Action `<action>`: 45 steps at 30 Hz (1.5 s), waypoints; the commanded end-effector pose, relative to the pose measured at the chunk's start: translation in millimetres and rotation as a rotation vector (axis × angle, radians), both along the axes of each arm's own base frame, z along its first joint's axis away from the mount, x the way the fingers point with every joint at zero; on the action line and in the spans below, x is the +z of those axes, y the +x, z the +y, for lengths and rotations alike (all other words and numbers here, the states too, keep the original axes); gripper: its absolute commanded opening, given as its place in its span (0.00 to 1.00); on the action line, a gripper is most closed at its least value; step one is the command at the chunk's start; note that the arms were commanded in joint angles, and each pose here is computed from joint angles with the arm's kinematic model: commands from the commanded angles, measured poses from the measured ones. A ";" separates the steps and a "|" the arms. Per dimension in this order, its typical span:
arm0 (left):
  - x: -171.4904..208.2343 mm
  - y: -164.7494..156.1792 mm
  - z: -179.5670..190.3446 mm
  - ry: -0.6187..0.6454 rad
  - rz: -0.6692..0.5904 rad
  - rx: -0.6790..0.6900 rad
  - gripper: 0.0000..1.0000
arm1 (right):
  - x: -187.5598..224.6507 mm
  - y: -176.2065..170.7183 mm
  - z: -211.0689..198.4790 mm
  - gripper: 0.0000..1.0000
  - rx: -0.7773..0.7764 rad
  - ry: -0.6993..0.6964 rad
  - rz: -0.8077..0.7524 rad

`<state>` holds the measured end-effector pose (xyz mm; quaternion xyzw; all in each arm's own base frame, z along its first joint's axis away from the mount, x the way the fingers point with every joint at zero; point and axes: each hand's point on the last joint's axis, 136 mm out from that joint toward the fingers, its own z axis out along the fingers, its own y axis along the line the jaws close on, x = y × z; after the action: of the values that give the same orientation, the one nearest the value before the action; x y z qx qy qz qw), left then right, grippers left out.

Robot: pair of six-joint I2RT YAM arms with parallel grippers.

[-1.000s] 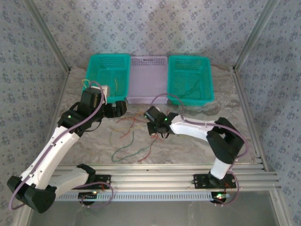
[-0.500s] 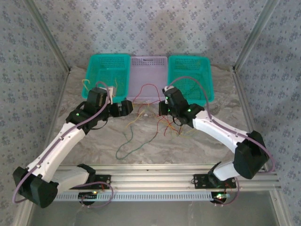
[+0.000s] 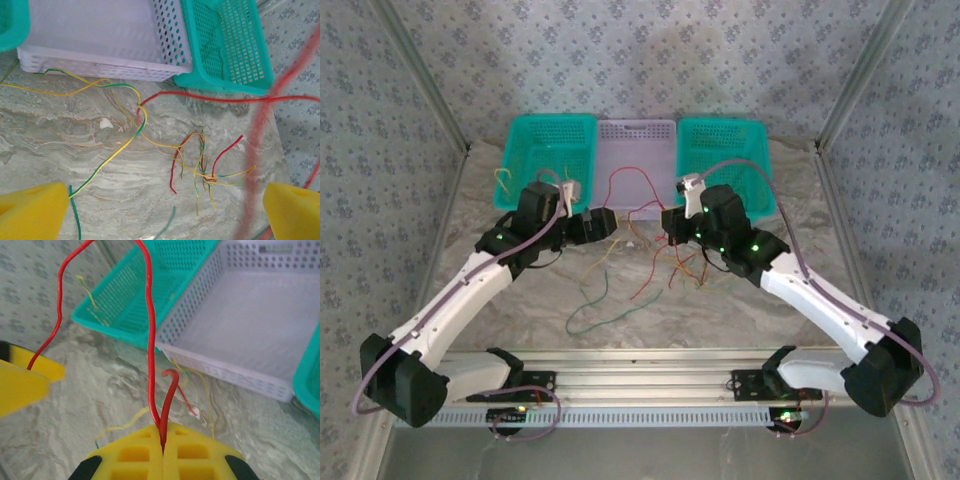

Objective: Untangle the cables

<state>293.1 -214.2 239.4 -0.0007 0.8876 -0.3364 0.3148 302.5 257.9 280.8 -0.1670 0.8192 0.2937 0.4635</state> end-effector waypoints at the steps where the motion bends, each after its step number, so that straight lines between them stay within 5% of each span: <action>1: 1.0 -3.2 -11.0 -0.025 -0.002 -0.035 1.00 | 33.5 -8.6 1.0 0.00 0.051 0.066 -0.093; 12: 0.9 -6.7 -18.5 -0.034 -0.005 -0.052 1.00 | 40.0 -10.2 3.2 0.00 0.090 0.070 -0.086; 26: 69.5 -22.5 -11.4 -0.209 -0.236 -0.050 1.00 | 0.9 -9.5 6.8 0.00 0.078 -0.044 -0.030; 36: 66.0 -10.0 -8.7 -0.144 -0.237 -0.041 0.99 | -3.7 -27.5 25.1 0.00 0.176 -0.048 -0.026; 39: 62.8 -7.0 -4.6 -0.118 -0.236 -0.028 0.89 | -3.3 -31.6 28.1 0.00 0.202 -0.036 -0.019; 45: 66.8 -7.1 3.3 -0.110 -0.258 -0.013 0.46 | -10.0 -33.3 30.3 0.00 0.215 -0.044 0.005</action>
<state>285.6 -215.7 280.5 0.0266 0.8354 -0.3808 0.3954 273.8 285.0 274.5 -0.2501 0.8044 0.3202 0.4334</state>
